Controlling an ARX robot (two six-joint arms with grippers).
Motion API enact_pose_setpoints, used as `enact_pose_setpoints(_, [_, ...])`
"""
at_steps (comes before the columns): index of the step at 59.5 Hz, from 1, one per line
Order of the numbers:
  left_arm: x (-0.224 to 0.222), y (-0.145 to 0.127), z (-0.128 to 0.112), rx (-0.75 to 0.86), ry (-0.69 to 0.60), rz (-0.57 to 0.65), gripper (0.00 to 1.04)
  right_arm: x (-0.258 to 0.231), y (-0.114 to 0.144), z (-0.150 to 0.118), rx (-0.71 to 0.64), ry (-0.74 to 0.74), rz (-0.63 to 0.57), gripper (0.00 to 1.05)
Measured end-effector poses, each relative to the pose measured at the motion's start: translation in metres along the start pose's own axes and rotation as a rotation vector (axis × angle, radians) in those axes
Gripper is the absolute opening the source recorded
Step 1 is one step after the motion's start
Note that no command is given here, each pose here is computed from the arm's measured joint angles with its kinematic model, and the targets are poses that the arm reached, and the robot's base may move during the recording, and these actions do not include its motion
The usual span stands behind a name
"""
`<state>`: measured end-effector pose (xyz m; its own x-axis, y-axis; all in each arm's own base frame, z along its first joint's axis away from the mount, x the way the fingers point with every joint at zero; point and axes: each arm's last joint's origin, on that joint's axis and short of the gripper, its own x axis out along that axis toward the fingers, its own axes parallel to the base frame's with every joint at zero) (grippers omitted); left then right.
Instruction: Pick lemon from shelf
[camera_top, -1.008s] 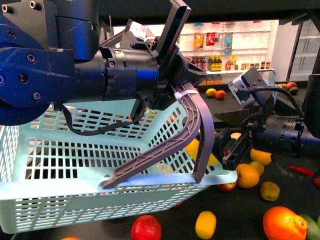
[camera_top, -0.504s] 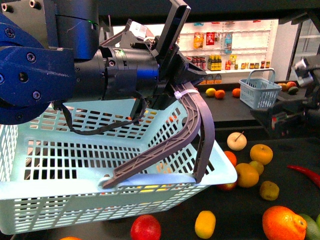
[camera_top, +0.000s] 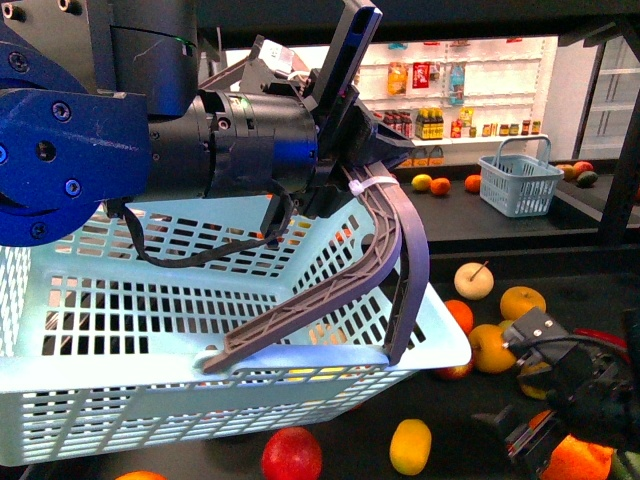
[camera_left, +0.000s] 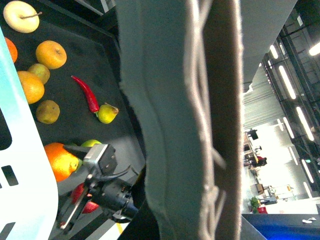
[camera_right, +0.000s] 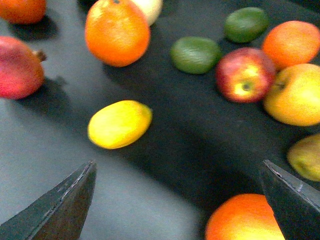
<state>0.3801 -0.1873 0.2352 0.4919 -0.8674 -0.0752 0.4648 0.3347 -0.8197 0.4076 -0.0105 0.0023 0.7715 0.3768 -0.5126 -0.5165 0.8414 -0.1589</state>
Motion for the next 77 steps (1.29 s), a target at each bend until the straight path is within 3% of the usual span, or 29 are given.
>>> enact_pose_setpoints(10, [0.0,0.0,0.0,0.0,0.0,0.0,0.07,0.023,0.037,-0.016,-0.058,0.06,0.087,0.97])
enact_pose_setpoints(17, [0.0,0.0,0.0,0.0,0.001,-0.001,0.07,0.035,0.048,-0.029,-0.085,0.108,0.113,0.97])
enact_pose_setpoints(36, [0.0,0.0,0.0,0.0,0.0,0.0,0.07,0.07,0.039,-0.031,-0.093,0.123,0.075,0.97])
enact_pose_setpoints(54, [0.0,0.0,0.0,0.0,0.0,0.0,0.07,0.116,0.053,-0.023,-0.106,0.123,0.109,0.97])
enact_pose_setpoints(77, [0.0,0.0,0.0,0.0,0.001,0.0,0.07,0.145,0.049,-0.025,-0.136,0.139,0.078,0.97])
